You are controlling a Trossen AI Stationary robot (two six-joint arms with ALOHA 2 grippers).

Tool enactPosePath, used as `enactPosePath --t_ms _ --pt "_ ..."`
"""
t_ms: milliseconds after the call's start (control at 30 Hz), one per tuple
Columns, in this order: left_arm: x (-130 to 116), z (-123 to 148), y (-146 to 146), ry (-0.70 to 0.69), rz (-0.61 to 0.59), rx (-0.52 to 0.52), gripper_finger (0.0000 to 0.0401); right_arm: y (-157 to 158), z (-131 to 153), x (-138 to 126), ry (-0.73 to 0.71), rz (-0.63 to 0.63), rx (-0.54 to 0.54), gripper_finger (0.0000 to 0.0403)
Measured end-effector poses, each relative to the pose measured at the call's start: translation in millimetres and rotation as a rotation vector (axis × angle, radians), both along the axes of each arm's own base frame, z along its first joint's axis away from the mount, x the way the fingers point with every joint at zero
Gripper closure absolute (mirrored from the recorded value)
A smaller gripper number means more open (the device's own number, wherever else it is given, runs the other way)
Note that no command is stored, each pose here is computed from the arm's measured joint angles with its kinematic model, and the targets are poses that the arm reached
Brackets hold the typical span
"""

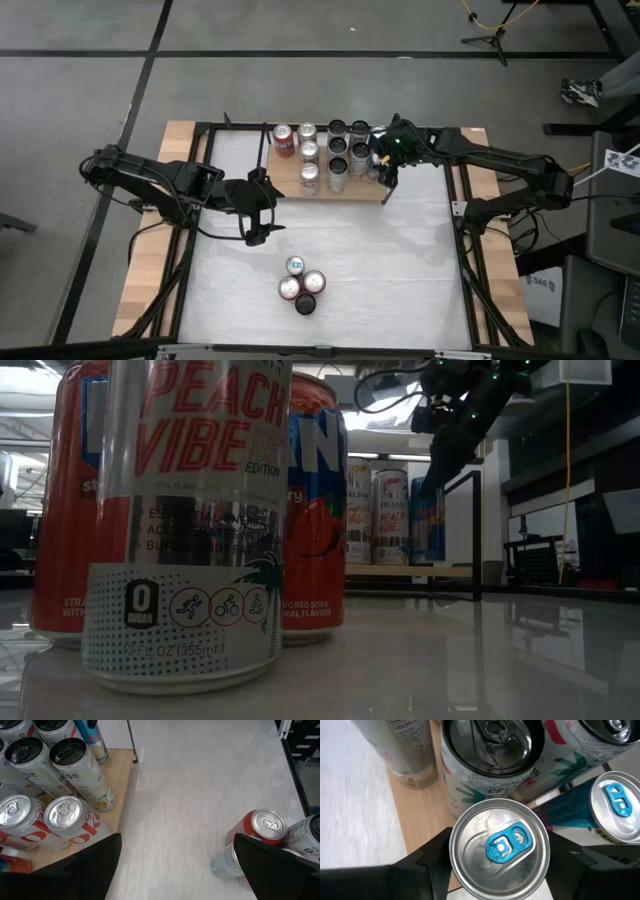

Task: Place canned beverage on shelf
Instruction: Put the blue soda can onto the shelf aligned with the other blue soda can

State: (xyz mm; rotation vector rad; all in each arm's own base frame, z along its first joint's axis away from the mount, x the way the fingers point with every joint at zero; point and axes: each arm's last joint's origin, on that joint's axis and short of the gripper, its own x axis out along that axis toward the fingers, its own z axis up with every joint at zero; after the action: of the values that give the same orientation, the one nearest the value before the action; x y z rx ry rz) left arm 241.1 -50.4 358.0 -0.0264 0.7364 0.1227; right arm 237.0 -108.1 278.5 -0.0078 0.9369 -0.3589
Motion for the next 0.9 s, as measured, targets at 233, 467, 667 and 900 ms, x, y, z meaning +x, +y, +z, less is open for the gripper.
enactPosePath --t_ms 233,467,667,900 --pt "0.0 0.0 0.1 0.000 0.000 0.000 0.0024 -1.6 -5.1 3.1 0.025 -0.008 -0.002 0.0164" --pt "-0.1 -0.1 0.0 0.000 0.000 0.000 0.0024 -2.6 -6.5 5.2 0.024 -0.010 -0.005 0.0164" --pt "-0.1 0.0 0.0 0.000 0.000 0.000 0.0024 -2.5 -6.6 5.0 0.026 -0.010 -0.003 0.0164" --pt "-0.1 0.0 0.0 0.000 0.000 0.000 0.0024 -2.6 -6.7 4.8 0.031 -0.017 -0.011 0.0164"
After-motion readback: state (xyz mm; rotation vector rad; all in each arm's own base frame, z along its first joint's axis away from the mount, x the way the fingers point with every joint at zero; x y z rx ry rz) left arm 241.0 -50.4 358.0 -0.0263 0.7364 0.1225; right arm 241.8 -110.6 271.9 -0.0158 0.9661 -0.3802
